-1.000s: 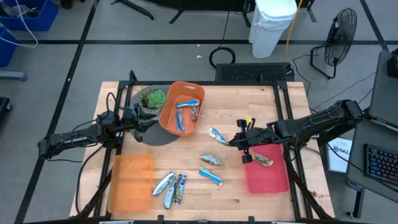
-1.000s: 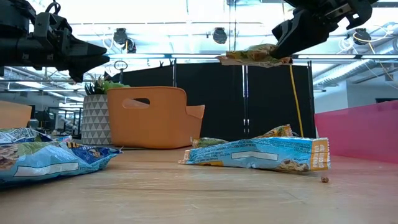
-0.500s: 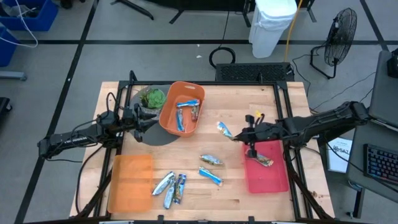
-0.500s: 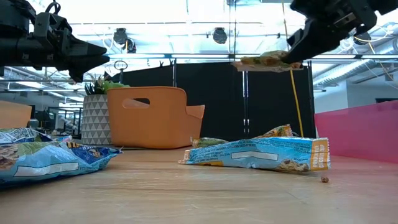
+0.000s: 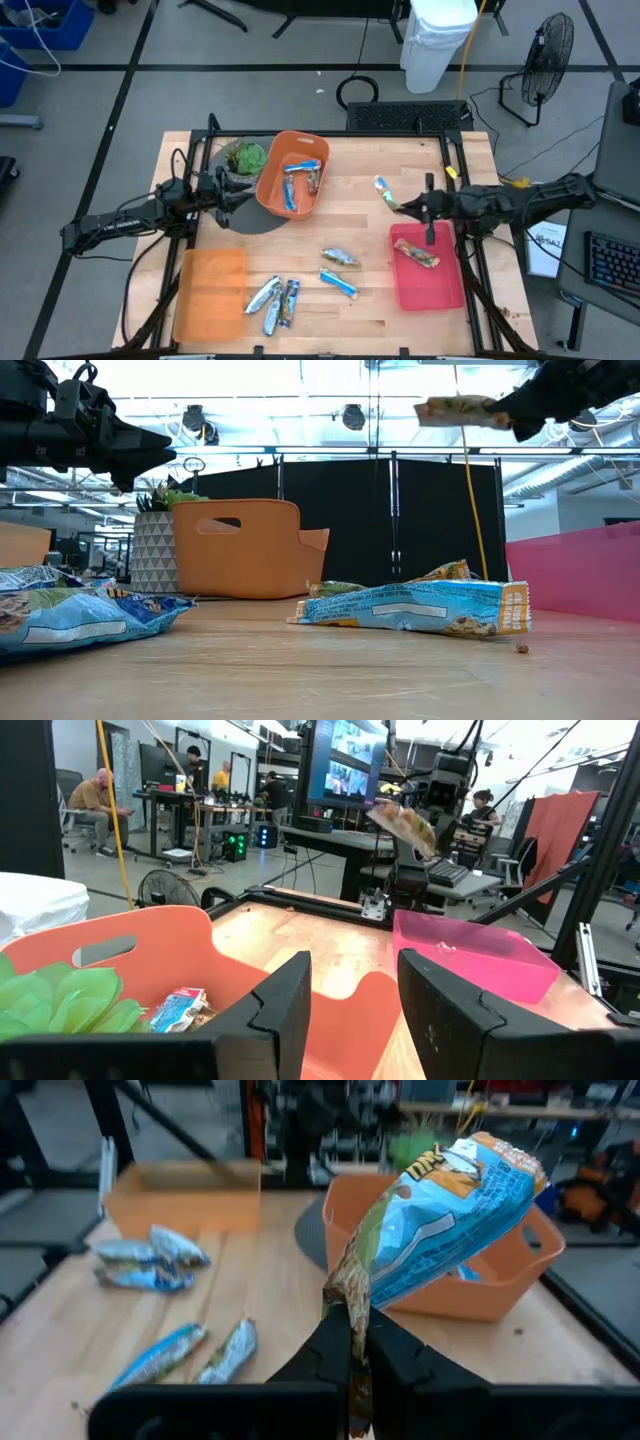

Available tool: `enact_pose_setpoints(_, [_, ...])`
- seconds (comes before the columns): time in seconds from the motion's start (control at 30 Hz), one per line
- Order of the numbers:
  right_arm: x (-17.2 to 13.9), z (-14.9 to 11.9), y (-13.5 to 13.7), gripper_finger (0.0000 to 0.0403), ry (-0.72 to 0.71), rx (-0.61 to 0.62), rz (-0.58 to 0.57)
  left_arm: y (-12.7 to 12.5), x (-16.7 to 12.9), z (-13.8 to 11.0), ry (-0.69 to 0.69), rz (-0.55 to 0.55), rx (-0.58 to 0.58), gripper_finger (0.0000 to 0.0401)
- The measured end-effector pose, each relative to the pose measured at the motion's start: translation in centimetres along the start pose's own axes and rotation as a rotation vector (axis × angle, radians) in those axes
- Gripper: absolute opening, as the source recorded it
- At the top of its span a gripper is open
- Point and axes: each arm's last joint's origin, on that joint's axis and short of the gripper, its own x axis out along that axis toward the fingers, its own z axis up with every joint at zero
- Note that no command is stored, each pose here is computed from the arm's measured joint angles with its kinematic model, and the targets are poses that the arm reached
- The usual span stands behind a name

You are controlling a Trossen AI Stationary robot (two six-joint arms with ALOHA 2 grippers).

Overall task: Pick and place Granola Bars by type
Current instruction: Put the yellow granola bar into the red bin

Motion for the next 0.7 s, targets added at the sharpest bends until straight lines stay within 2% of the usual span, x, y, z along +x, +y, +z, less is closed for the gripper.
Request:
enact_pose_setpoints(0.43, [-3.3, -1.2, -0.9, 0.0005, -0.210, 0.046, 0.013, 0.0, 0.0, 0.0, 0.000, 0.000, 0.000, 0.0154])
enact_pose_setpoints(0.7, [-3.2, -2.6, -1.0, 0.0006, -0.239, 0.045, 0.015, 0.0, 0.0, 0.0, 0.000, 0.000, 0.000, 0.0154])
